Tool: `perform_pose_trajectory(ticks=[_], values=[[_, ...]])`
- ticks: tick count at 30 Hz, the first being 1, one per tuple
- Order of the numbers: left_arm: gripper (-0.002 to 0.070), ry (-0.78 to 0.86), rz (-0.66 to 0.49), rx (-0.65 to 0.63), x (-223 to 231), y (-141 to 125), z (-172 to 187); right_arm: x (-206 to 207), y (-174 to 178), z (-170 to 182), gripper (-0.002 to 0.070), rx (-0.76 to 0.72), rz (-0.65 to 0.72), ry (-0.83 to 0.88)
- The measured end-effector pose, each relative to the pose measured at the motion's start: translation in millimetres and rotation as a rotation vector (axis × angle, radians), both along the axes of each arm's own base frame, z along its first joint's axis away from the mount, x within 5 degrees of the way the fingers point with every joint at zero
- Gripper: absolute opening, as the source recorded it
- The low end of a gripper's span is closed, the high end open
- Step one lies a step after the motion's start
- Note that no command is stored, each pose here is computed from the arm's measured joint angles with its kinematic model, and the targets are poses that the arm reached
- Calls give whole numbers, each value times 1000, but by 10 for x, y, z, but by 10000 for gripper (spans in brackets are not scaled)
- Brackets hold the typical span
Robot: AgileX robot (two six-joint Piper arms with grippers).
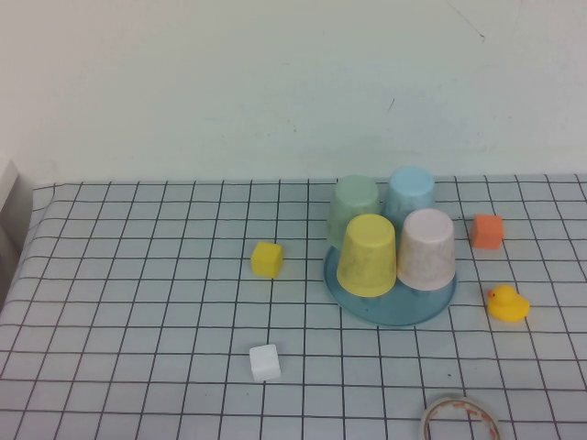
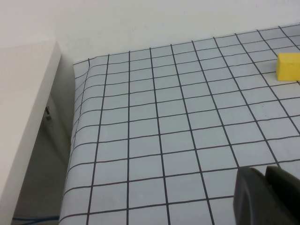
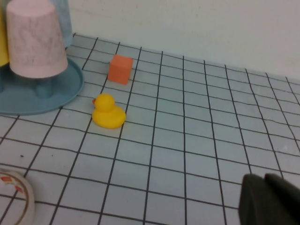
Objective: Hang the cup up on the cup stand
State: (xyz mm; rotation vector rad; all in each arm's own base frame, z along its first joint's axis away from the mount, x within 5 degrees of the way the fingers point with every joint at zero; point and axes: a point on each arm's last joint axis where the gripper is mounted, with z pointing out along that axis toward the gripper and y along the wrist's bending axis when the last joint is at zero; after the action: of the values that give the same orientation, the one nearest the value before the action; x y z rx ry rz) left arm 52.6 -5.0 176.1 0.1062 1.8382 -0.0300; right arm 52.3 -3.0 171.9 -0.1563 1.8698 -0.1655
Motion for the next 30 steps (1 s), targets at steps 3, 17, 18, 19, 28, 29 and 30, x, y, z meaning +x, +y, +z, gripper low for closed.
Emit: perform_pose_trajectory(ticks=[3,17,18,19,28,29,30], values=[[17,0,0,0,0,0,0,0,-2,0,-1,-10,1,0],[17,0,0,0,0,0,0,-2,-4,-5,-1,-42,9,7],[17,0,0,0,0,0,0,-2,-4,-6,-1,-26,4,8],[17,0,0,0,0,0,0,-2,-4,0,-1,-3,-4,5],[17,0,0,0,0,0,0,-7,-6,-6,-1,49,-23,16],[17,0,0,0,0,0,0,-7,-6,-8,-1,49,-23,18],[17,0,0,0,0,0,0,-8,-6,-3,-1,49,-23,16]])
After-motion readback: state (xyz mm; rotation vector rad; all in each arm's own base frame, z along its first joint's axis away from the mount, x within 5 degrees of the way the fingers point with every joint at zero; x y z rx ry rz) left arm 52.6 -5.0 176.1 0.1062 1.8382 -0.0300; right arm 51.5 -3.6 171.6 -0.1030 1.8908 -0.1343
